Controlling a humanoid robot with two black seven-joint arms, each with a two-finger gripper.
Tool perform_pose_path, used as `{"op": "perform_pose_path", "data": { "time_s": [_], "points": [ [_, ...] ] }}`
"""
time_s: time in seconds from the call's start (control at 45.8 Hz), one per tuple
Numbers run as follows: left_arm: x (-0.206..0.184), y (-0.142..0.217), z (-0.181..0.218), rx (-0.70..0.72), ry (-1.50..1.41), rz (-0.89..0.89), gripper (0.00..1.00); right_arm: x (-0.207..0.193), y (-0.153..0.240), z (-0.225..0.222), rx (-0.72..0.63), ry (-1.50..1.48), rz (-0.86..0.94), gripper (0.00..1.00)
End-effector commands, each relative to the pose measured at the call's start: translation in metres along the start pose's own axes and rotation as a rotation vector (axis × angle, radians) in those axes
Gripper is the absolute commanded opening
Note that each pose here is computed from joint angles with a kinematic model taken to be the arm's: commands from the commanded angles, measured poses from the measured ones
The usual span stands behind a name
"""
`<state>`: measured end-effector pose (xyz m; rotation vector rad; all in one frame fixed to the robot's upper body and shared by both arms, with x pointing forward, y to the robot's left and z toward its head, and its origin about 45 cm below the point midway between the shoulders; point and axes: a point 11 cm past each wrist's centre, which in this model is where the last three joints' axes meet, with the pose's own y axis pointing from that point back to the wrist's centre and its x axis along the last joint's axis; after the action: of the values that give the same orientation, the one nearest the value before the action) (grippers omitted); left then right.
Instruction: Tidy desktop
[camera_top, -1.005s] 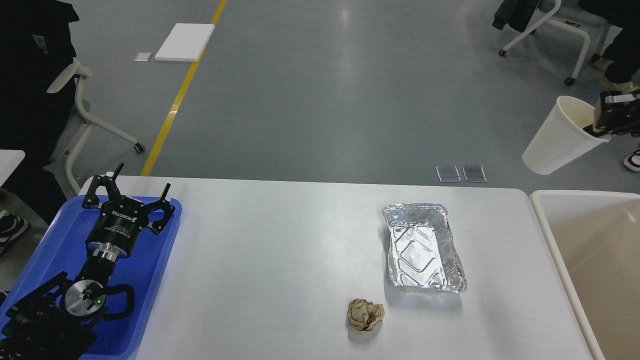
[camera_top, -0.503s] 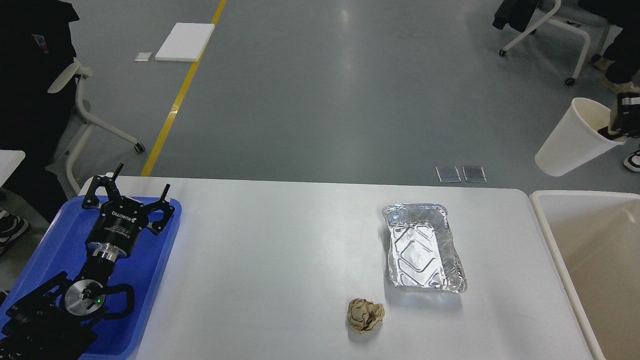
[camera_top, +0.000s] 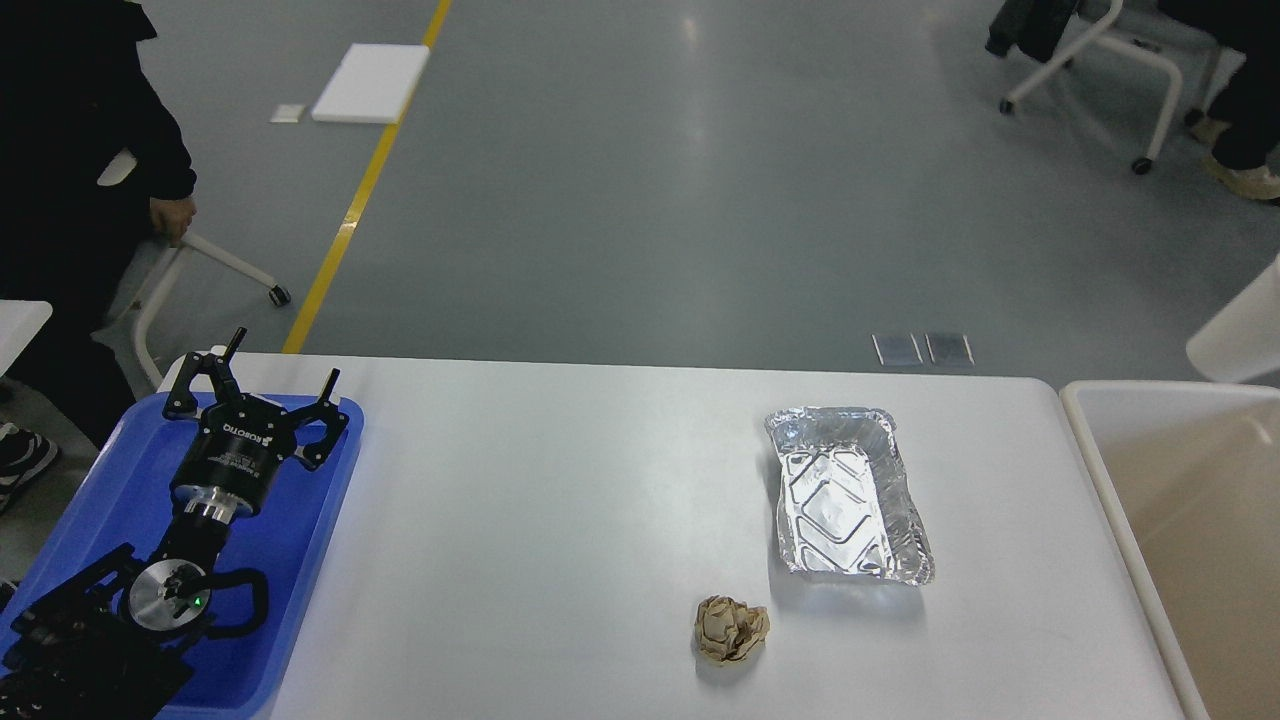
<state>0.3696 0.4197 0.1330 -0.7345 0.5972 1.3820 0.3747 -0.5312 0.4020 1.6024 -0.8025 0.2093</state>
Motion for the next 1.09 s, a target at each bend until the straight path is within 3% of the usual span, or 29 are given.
{"op": "perform_pose_path", "data": {
  "time_s": [0.0,0.393,0.568,1.071],
  "points": [
    [0.0,0.0,0.0,0.0,-0.001,0.001,0.99,-0.009,-0.014,0.069,-0.099,-0.11,0.063,0.0],
    [0.0,0.0,0.0,0.0,0.0,0.0,0.99,-0.057,-0.069,0.125,-0.133,-0.249,0.111,0.0],
    [0.001,0.001,0.0,-0.002,0.0,0.002,0.99,-0.077,-0.084,0.151,-0.209,-0.237,0.156,0.0],
    [0.001,0.001,0.0,-0.001,0.0,0.002,0.99,-0.146,-0.135,0.175,-0.307,-0.11,0.213,0.0]
  ]
}}
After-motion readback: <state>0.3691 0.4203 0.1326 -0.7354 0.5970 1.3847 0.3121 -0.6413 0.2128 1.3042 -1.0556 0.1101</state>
